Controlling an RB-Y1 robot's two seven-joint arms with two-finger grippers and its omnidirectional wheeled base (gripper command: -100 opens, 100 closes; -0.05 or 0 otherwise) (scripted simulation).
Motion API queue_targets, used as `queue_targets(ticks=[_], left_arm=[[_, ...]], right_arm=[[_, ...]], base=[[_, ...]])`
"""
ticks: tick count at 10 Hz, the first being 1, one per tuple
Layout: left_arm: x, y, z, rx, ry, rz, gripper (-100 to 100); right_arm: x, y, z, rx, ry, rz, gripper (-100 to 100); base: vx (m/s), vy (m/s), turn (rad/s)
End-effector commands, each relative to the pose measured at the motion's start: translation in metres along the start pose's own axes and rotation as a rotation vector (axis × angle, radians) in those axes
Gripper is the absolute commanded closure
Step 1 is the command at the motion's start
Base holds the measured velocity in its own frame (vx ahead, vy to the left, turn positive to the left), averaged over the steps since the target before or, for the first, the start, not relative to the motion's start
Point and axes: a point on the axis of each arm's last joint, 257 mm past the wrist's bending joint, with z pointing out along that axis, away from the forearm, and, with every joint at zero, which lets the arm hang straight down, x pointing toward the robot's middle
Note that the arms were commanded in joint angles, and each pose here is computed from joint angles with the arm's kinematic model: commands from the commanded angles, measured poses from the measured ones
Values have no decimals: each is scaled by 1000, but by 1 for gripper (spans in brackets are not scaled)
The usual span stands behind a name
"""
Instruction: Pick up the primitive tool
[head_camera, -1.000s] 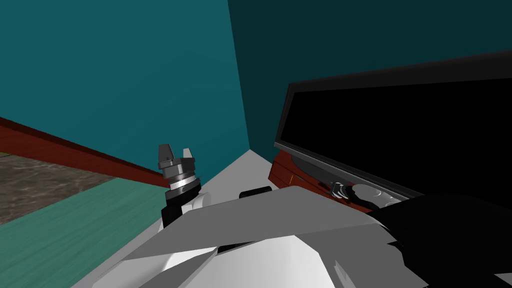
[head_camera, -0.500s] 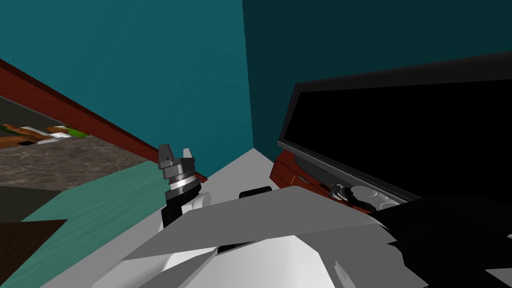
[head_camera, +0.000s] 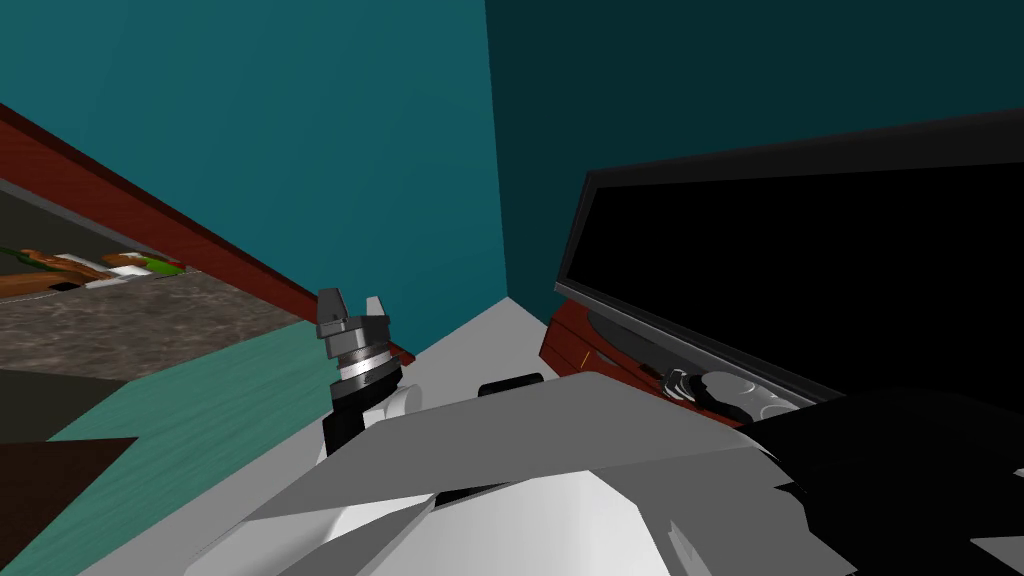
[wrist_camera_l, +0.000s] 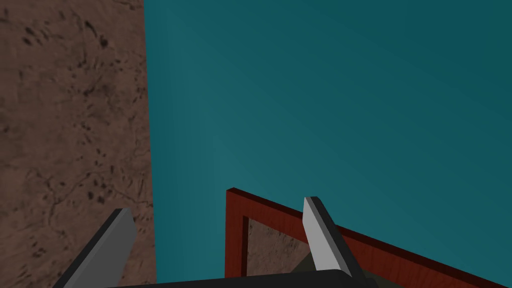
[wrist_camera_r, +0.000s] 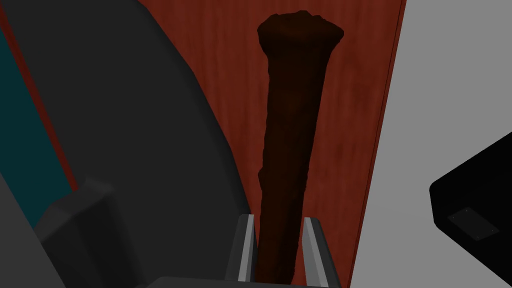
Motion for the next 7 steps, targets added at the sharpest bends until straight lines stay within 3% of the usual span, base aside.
queue_targets(ticks=[1,2,3,7], left_arm=[[0,0,0,0,0,0,0],[0,0,0,0,0,0,0],[0,0,0,0,0,0,0],[0,0,0,0,0,0,0]], right_arm=[[0,0,0,0,0,0,100],[0,0,0,0,0,0,0],[-3,-2,-2,-3,-9,-24,100],[-15,-7,-10,-9,-45,-98,100]], base=[[0,0,0],[0,0,0],[75,0,-218],[113,22,-212]])
